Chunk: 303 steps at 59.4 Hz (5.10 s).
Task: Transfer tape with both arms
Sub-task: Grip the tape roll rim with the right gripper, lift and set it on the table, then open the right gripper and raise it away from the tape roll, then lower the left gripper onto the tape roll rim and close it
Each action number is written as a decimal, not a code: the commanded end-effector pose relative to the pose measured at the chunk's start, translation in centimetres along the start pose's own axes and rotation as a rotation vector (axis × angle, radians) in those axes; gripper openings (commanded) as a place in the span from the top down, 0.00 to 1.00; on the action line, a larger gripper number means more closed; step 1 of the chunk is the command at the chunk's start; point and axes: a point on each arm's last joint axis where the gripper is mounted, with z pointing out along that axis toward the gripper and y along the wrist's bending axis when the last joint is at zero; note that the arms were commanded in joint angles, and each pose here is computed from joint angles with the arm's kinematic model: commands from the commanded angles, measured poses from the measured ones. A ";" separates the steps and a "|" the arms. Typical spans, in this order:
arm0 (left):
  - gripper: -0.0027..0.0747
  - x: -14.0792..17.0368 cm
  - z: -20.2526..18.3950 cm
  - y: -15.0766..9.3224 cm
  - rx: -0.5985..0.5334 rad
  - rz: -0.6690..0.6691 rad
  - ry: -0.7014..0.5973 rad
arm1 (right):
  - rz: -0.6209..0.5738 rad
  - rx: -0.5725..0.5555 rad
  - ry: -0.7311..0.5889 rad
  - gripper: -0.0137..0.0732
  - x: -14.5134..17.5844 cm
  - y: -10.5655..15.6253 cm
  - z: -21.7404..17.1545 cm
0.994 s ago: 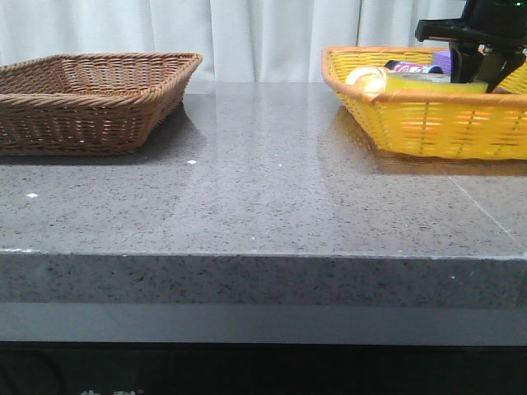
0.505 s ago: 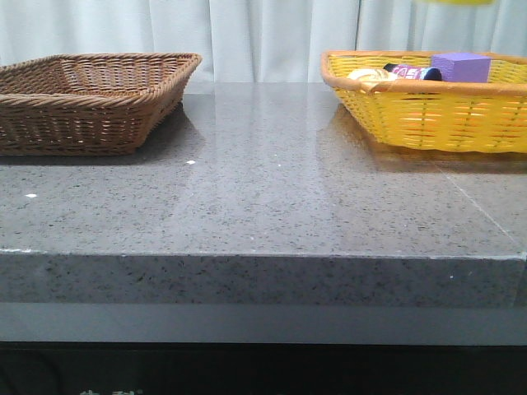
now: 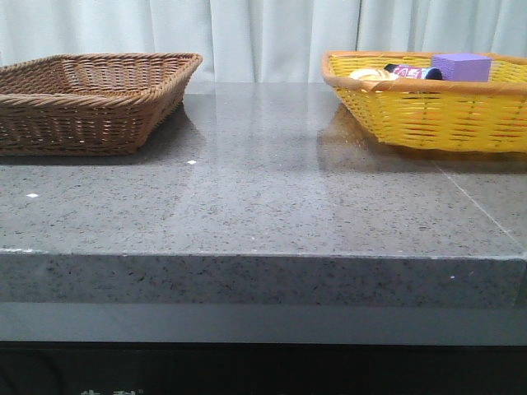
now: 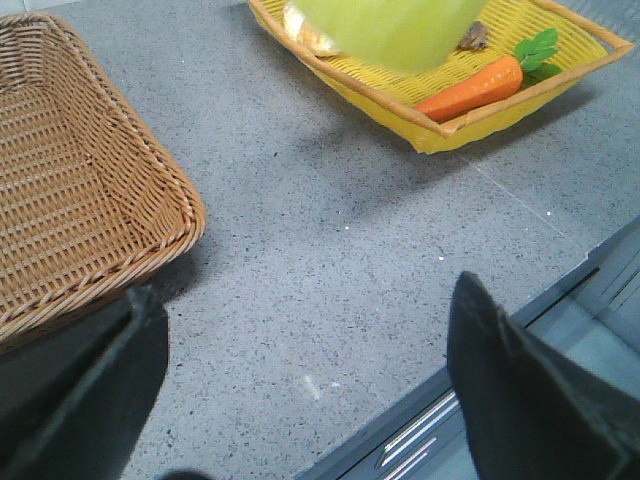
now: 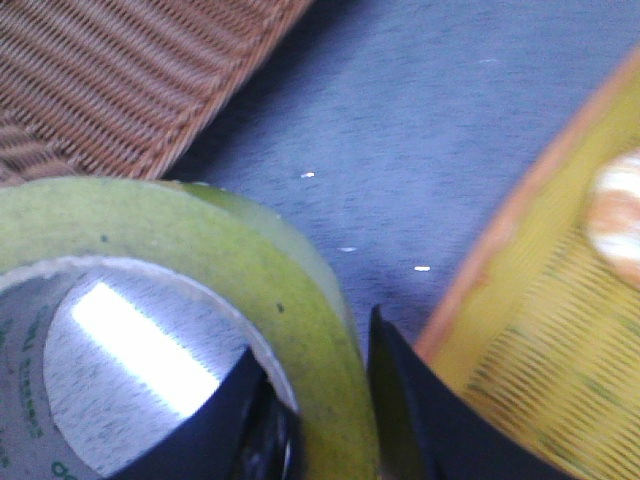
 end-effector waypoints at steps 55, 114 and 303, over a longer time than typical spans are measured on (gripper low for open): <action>0.23 -1.7 -0.6 -0.1 0.005 -0.012 -0.110 | -0.142 0.064 0.187 0.46 1.3 1.8 12.5; 0.23 -1.7 -0.6 -0.1 0.004 -0.012 -0.114 | 0.119 0.012 -0.418 0.37 8.4 0.9 -8.8; 0.73 -5.3 28.8 -1.0 0.439 0.591 0.756 | 0.089 0.051 -0.564 0.37 22.5 2.9 -12.4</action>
